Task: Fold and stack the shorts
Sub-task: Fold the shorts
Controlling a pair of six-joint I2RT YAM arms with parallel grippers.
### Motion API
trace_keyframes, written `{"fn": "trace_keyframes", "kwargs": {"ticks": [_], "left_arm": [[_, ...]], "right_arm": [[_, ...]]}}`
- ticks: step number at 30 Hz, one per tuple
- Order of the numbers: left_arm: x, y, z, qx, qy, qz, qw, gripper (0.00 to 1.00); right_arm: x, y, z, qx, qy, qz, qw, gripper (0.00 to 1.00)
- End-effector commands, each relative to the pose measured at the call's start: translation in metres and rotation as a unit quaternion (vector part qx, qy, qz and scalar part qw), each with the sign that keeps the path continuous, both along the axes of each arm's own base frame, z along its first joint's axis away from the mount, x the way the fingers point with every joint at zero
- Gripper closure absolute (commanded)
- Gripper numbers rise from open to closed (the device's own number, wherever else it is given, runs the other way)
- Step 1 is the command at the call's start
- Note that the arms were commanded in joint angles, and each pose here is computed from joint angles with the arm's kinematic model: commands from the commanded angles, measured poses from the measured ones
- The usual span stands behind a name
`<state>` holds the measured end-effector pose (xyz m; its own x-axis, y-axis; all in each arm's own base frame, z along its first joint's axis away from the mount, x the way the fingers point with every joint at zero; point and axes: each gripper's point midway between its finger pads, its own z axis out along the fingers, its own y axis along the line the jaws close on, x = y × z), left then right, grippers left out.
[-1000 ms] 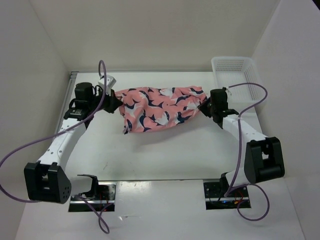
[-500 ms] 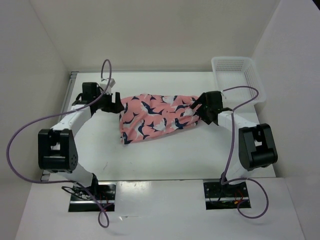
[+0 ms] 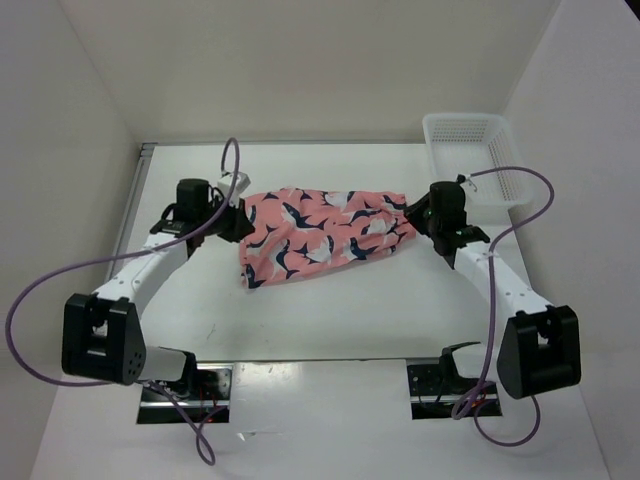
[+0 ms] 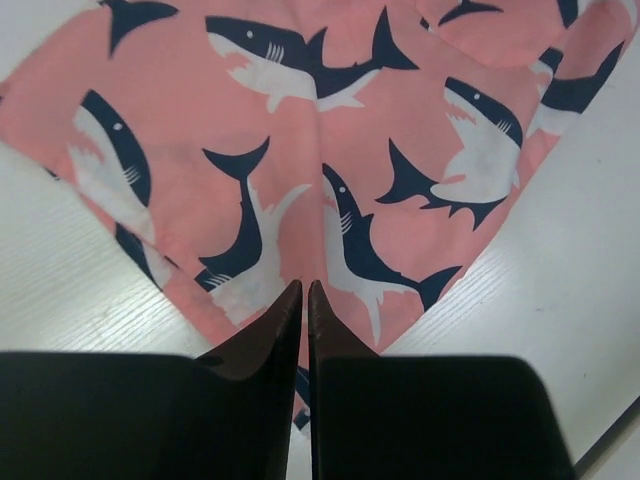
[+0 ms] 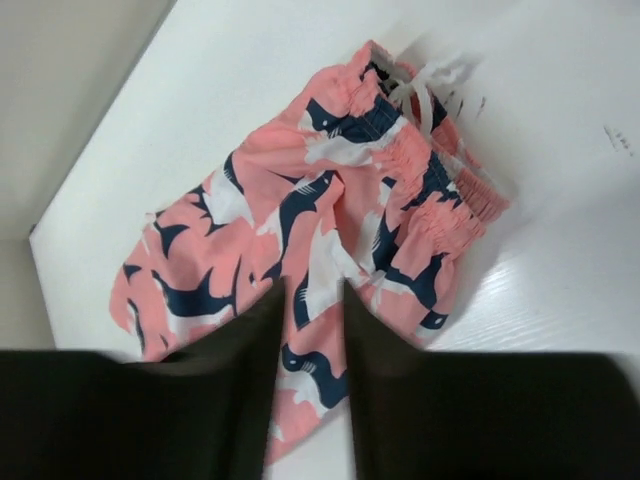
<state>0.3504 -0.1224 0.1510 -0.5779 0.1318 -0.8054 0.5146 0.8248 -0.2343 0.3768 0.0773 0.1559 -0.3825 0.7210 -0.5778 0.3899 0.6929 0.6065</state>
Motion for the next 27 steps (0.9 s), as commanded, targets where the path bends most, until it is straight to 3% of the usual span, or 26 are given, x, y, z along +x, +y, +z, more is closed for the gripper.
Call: {"fn": "trace_keyframes", "kwargs": {"ticks": [1, 3, 4, 5, 7, 9, 13, 20, 25, 27], "left_arm": [[0.010, -0.012, -0.029, 0.001, 0.024, -0.017, 1.000, 0.89], [0.016, -0.018, -0.040, -0.001, 0.032, -0.025, 0.999, 0.90], [0.014, -0.021, -0.058, 0.003, 0.056, -0.030, 0.998, 0.90], [0.012, -0.024, -0.066, 0.004, 0.067, -0.034, 0.997, 0.90], [0.013, -0.024, -0.078, 0.007, 0.084, -0.034, 0.996, 0.78], [0.010, -0.026, -0.082, 0.011, 0.088, -0.035, 0.995, 0.68], [0.007, -0.024, -0.094, 0.016, 0.100, -0.031, 0.994, 0.65], [0.009, -0.024, -0.093, 0.017, 0.105, -0.031, 0.994, 0.65], [0.009, -0.022, -0.089, 0.020, 0.105, -0.028, 0.994, 0.65], [0.008, -0.021, -0.088, 0.024, 0.105, -0.025, 0.994, 0.65]], "right_arm": [[0.000, -0.009, -0.006, -0.021, 0.015, -0.017, 1.000, 0.77], [0.003, -0.006, -0.019, -0.021, 0.034, -0.011, 0.999, 0.79], [0.006, -0.005, -0.022, -0.014, 0.035, -0.006, 0.999, 0.65], [0.007, -0.009, -0.027, -0.010, 0.044, -0.008, 0.999, 0.44], [0.006, -0.008, -0.045, -0.003, 0.066, 0.003, 0.998, 0.13], [0.004, -0.015, -0.060, 0.004, 0.081, 0.000, 0.997, 0.05], [0.005, -0.012, -0.090, 0.021, 0.103, 0.001, 0.994, 0.04], [0.011, -0.008, -0.120, 0.038, 0.123, -0.006, 0.992, 0.30], [0.015, 0.012, -0.117, 0.029, 0.120, -0.004, 0.992, 0.36], [0.018, 0.016, -0.114, 0.032, 0.115, -0.007, 0.993, 0.49]]}}
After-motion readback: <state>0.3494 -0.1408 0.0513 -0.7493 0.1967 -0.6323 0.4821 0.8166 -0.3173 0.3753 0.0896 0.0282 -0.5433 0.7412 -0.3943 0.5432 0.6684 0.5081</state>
